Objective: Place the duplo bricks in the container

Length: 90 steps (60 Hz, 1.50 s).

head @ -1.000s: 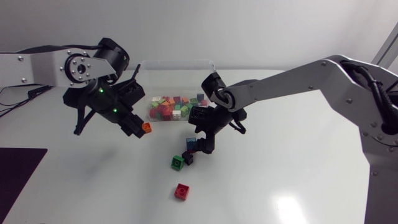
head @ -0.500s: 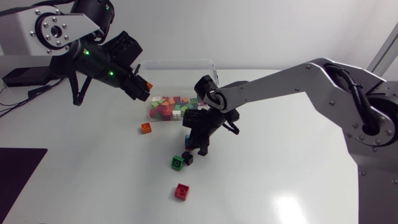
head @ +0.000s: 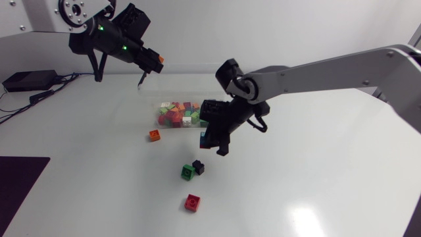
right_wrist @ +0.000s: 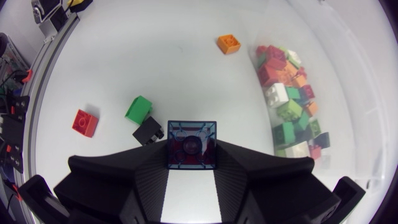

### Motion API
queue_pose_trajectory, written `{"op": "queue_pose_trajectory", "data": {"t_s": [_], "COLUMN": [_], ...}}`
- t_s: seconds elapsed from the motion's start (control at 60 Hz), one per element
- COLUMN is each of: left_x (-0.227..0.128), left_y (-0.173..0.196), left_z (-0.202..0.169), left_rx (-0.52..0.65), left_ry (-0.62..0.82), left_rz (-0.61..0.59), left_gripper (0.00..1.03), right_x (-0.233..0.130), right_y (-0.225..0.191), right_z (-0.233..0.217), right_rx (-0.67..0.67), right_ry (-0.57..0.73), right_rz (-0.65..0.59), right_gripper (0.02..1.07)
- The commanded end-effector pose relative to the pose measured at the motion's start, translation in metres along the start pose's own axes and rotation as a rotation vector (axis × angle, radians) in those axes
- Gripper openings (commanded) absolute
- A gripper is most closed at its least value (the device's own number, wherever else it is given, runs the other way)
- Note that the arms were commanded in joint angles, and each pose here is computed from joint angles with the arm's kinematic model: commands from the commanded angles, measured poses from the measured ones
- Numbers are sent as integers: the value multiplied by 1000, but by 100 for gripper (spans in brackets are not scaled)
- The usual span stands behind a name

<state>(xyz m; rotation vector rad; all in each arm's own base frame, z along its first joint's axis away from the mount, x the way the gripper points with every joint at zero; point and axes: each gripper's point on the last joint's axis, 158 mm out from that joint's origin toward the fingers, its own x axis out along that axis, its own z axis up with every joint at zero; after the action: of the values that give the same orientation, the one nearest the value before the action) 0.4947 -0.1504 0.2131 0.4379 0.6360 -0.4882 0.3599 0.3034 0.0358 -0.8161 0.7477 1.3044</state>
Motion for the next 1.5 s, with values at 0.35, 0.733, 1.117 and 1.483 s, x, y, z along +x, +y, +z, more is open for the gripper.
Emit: {"op": "queue_pose_trajectory", "data": {"t_s": [0.35, 0.733, 1.117, 1.483], "left_x": [65, -22, -20, 26], "left_y": [37, 69, 13, -51], "left_z": [-12, -64, -161, -209], "left_rx": [-77, -46, 116, 258], "left_ry": [15, -4, 105, 156], "left_rz": [34, 17, -180, -345], "left_gripper": [98, 98, 98, 98], "right_x": [-92, -140, -121, -86], "right_y": [-24, -98, -168, -214], "right_z": [48, 86, 102, 84], "right_rx": [58, 187, 310, 399], "right_ry": [-135, -289, -383, -377], "right_rz": [-118, -277, -350, -392], "right_gripper": [27, 27, 27, 61]}}
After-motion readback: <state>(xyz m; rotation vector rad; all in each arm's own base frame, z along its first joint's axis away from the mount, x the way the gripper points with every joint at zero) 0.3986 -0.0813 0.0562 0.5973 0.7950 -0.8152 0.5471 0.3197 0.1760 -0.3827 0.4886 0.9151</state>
